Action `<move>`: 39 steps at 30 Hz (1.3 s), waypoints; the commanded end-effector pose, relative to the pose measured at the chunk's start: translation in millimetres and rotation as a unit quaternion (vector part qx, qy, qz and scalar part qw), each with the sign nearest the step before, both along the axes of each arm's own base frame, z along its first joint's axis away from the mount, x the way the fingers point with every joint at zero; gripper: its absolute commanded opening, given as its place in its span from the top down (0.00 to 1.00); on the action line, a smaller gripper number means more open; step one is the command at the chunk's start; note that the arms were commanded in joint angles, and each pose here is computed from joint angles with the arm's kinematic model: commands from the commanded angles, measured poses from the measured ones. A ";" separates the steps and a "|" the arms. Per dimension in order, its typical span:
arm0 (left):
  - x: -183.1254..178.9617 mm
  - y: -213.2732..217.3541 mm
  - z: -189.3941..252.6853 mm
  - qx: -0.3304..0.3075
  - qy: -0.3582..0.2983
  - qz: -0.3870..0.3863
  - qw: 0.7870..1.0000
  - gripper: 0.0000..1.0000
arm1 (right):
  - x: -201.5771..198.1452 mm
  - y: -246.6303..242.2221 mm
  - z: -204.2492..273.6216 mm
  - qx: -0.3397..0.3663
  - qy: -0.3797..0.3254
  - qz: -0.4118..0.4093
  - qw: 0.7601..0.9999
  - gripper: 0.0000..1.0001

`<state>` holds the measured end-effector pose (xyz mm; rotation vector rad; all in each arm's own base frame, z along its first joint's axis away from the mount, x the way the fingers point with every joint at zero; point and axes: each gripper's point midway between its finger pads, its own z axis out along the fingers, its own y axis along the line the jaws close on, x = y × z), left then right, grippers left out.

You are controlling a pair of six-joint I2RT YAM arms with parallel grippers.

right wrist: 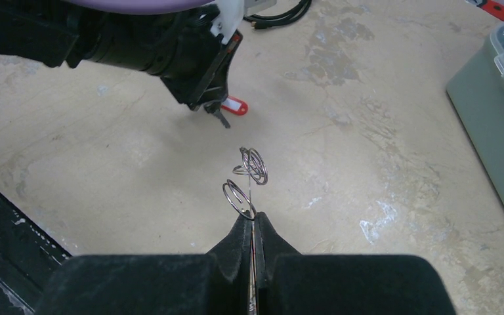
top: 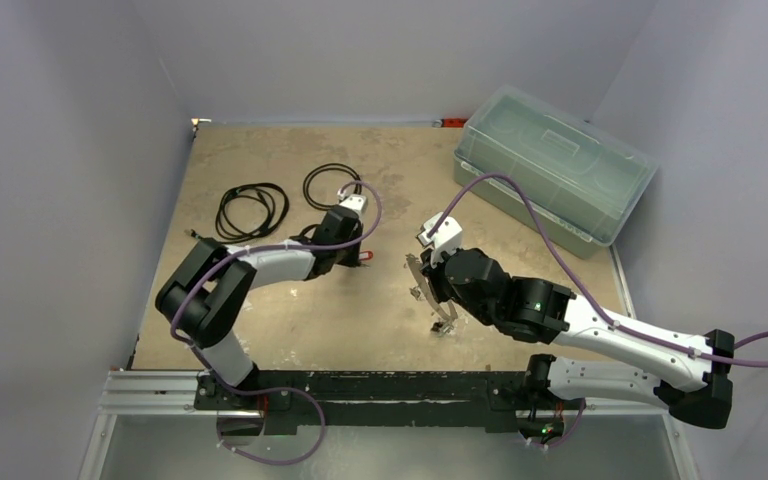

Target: Put the keys on the keyring

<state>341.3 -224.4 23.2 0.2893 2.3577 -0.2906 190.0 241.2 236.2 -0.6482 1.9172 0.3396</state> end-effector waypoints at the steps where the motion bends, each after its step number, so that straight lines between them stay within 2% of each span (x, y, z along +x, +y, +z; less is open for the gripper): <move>1: -33.8 -0.3 1.1 -0.031 0.028 0.045 0.998 1.00 | 6.8 -1.2 33.0 0.023 -0.033 -0.013 0.999 1.00; 3: -42.6 6.1 0.8 -0.029 0.031 0.057 0.997 0.99 | 7.9 -3.1 35.1 0.020 -0.036 -0.017 0.999 1.00; 8: -54.0 15.9 5.9 -0.029 0.020 0.058 0.998 0.71 | 8.3 -2.4 37.6 0.021 -0.037 -0.016 0.999 1.00; 11: -55.0 15.5 17.2 -0.029 0.002 0.047 0.998 0.65 | 8.3 -1.5 36.7 0.020 -0.036 -0.015 0.999 1.00; 15: -60.2 19.5 26.5 -0.006 -0.004 0.021 1.000 0.66 | 8.7 0.8 36.5 0.018 -0.034 -0.014 0.999 1.00; 18: -60.8 22.4 29.0 0.005 -0.008 0.014 1.000 0.69 | 8.9 1.7 37.1 0.018 -0.035 -0.013 0.999 1.00; 31: -63.1 -5.6 27.0 -0.038 -0.010 -0.032 0.999 0.70 | 10.0 6.0 33.2 0.015 -0.031 -0.012 0.999 1.00; 39: -60.8 -7.7 18.4 -0.025 -0.007 -0.031 0.999 0.76 | 9.4 6.3 31.1 0.016 -0.028 -0.012 0.999 1.00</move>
